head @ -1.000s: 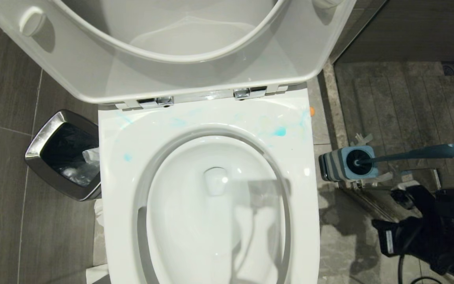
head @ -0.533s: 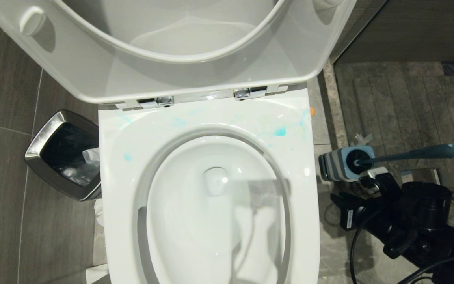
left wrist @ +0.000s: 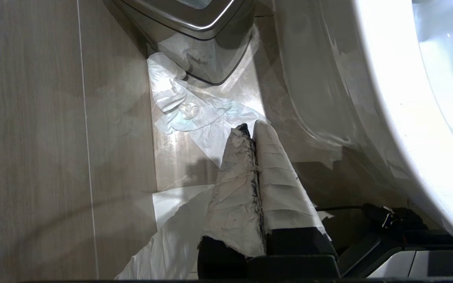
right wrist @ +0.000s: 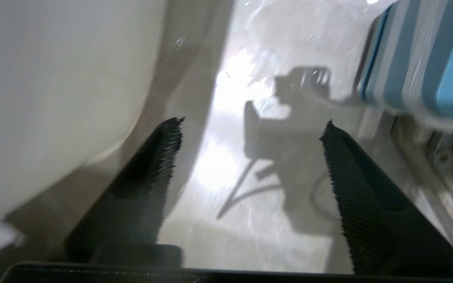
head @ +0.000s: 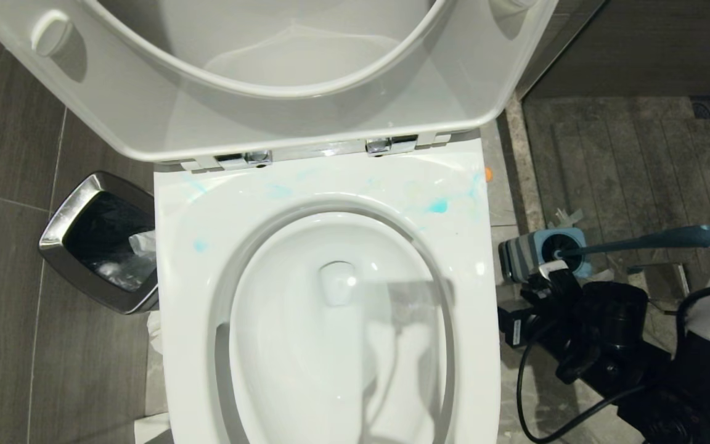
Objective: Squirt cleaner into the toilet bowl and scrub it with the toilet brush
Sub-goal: Pour in the cleaning agent
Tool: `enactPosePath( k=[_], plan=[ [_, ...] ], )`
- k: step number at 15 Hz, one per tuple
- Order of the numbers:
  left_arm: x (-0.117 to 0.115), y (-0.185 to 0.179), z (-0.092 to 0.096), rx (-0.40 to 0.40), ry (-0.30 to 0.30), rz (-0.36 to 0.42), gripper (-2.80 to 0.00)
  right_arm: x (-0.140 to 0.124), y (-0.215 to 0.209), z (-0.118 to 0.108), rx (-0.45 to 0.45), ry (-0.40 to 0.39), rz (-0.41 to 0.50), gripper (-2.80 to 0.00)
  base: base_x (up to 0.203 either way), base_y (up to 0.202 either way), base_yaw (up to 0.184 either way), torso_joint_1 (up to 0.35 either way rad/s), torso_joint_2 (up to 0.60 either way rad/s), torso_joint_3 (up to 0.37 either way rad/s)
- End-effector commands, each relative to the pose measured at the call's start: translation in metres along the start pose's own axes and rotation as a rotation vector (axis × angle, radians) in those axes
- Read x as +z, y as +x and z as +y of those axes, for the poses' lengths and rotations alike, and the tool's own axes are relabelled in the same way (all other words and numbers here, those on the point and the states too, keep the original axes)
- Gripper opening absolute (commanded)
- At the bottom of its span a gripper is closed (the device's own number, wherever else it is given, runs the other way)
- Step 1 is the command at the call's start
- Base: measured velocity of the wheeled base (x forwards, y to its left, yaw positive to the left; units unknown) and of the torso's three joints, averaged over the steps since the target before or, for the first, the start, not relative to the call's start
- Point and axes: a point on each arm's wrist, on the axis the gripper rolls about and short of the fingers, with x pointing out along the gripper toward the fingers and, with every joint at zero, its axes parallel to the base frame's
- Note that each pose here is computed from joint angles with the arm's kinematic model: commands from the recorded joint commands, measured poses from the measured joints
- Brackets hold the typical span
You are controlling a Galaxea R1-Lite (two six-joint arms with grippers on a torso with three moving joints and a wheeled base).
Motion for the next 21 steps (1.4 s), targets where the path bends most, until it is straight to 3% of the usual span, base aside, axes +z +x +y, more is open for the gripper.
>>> enactPosePath(
  k=[1,9,12,21],
  plan=[
    [0.0,0.0,0.0,0.001,0.0,0.001,-2.8,-0.008,0.031,-0.004,-0.021,0.008,-0.01,0.0,0.0,0.0,0.0,0.0,0.0,0.0],
    [0.0,0.0,0.0,0.002,0.0,0.001,-2.8,0.029,0.12,-0.008,-0.076,-0.11,-0.363,0.0,0.0,0.0,0.0,0.0,0.0,0.0],
    [0.0,0.0,0.0,0.001,0.0,0.001,-2.8,0.033,0.138,-0.007,-0.095,-0.194,-0.422,0.0,0.0,0.0,0.0,0.0,0.0,0.0],
    [0.0,0.0,0.0,0.002,0.0,0.001,-2.8,0.034,0.181,-0.004,-0.12,-0.331,-0.57,0.0,0.0,0.0,0.0,0.0,0.0,0.0]
  ],
)
